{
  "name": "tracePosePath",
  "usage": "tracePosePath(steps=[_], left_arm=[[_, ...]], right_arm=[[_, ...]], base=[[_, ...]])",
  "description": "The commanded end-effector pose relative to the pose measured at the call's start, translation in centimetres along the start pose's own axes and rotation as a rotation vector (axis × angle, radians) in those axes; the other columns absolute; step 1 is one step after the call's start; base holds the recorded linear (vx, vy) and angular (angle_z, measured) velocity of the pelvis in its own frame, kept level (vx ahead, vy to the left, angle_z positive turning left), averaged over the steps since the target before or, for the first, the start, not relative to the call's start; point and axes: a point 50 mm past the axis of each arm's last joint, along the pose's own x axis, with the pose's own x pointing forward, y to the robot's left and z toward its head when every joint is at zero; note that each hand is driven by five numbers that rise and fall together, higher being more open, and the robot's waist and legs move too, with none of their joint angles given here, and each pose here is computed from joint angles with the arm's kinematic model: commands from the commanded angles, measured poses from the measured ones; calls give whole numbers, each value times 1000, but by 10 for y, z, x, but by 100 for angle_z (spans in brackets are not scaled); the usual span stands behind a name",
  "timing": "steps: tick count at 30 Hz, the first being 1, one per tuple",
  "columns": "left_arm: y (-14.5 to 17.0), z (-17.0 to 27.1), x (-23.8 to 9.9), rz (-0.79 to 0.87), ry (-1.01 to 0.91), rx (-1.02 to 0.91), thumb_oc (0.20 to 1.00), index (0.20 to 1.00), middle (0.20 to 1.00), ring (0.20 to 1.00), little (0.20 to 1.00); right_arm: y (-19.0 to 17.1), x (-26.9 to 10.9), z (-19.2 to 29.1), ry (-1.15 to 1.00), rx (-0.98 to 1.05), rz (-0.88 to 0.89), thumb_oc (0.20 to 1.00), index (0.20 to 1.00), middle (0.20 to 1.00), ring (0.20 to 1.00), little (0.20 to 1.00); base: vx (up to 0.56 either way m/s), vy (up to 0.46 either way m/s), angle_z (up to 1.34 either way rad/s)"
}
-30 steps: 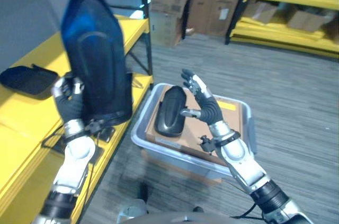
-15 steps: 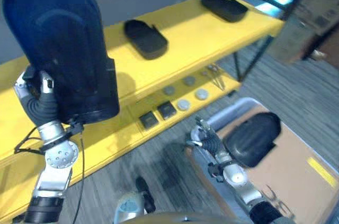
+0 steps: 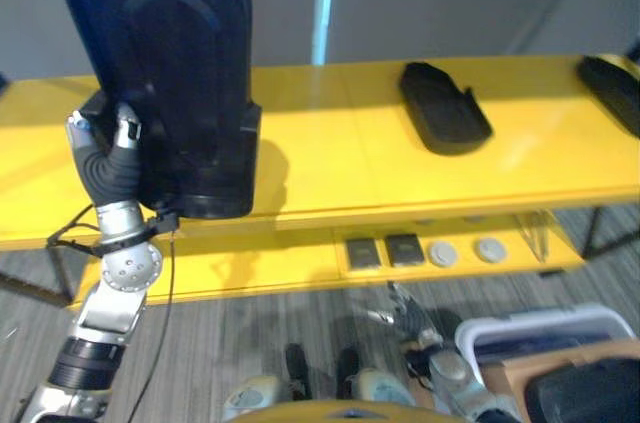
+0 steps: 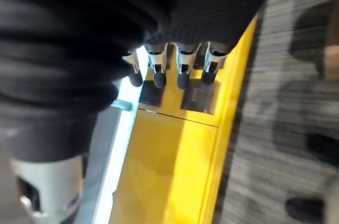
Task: Move parts from the plastic box to the shelf.
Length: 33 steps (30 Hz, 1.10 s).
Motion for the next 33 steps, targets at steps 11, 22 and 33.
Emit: tracePosePath(steps=[11,22,33], left_arm=[[9,-11,3,49,160,-62,200,200,200,200,200],[-18,-66,7,146,527,-78,200,200,200,200,200],[-83,-89,6,72,750,-152,200,200,200,200,200]], right_arm=[[-39,-36,-89,757,260,-81,1000,1000,1000,1000,1000],[-13,-74,-127,916,303,-56,1000,1000,1000,1000,1000],[-19,-52,-107,822,192,1,1000,1000,1000,1000,1000]], base=[[59,44,-8],[112,65,-25],[-29,-7,-24]])
